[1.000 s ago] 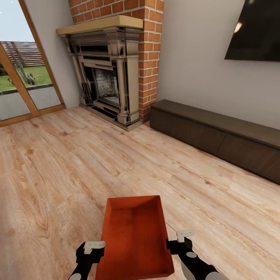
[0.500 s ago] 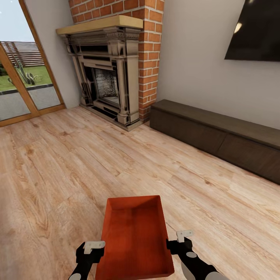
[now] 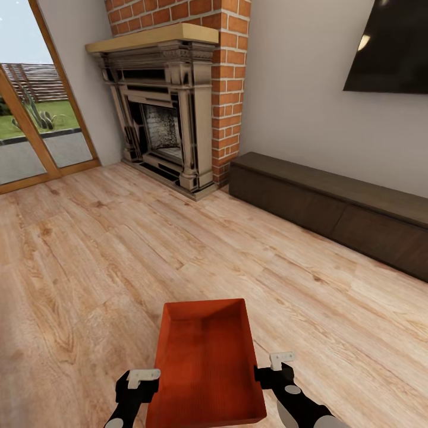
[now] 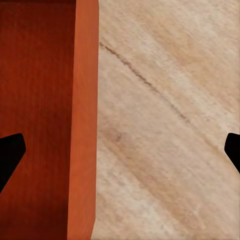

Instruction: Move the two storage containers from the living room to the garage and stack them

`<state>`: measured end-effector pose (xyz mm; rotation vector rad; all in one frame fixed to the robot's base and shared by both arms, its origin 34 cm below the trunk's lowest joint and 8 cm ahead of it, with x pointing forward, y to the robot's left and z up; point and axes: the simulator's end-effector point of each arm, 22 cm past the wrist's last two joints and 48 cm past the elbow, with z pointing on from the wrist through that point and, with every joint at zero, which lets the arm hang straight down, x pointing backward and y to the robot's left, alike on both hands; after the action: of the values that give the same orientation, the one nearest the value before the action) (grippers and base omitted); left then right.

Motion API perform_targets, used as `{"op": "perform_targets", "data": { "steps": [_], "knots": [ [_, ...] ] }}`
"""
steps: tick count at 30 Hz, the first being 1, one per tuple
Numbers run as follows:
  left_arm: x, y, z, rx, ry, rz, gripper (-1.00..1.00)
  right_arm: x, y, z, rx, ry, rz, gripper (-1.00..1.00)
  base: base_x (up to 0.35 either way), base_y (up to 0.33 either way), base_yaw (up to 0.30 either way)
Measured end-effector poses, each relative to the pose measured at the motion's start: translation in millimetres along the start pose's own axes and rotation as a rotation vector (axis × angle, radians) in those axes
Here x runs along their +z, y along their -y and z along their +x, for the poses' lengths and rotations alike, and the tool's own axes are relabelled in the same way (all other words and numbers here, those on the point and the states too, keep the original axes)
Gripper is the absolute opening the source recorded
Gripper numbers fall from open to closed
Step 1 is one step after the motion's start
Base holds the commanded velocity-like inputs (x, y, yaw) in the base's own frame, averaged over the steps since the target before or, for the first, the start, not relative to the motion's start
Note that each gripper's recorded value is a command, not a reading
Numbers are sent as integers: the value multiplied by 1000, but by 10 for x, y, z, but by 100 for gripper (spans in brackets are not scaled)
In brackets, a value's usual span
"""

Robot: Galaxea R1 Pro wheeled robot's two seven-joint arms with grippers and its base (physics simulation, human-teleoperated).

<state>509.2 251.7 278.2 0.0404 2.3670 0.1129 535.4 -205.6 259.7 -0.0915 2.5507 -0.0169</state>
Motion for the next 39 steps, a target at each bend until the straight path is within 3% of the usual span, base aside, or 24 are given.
{"op": "perform_targets", "data": {
  "steps": [26, 31, 39],
  "knots": [
    [-18, 18, 113, -1, -29, 2, 100, 0, 2, 20, 3, -9, 1, 100, 0, 0, 0],
    [-16, 19, 100, -1, -27, 0, 100, 0, 6, 119, 1, -60, 2, 100, 0, 0, 0],
    [-12, 20, 90, -2, -26, -1, 100, 1, 8, 150, -1, -83, 2, 100, 0, 0, 0]
  ]
}}
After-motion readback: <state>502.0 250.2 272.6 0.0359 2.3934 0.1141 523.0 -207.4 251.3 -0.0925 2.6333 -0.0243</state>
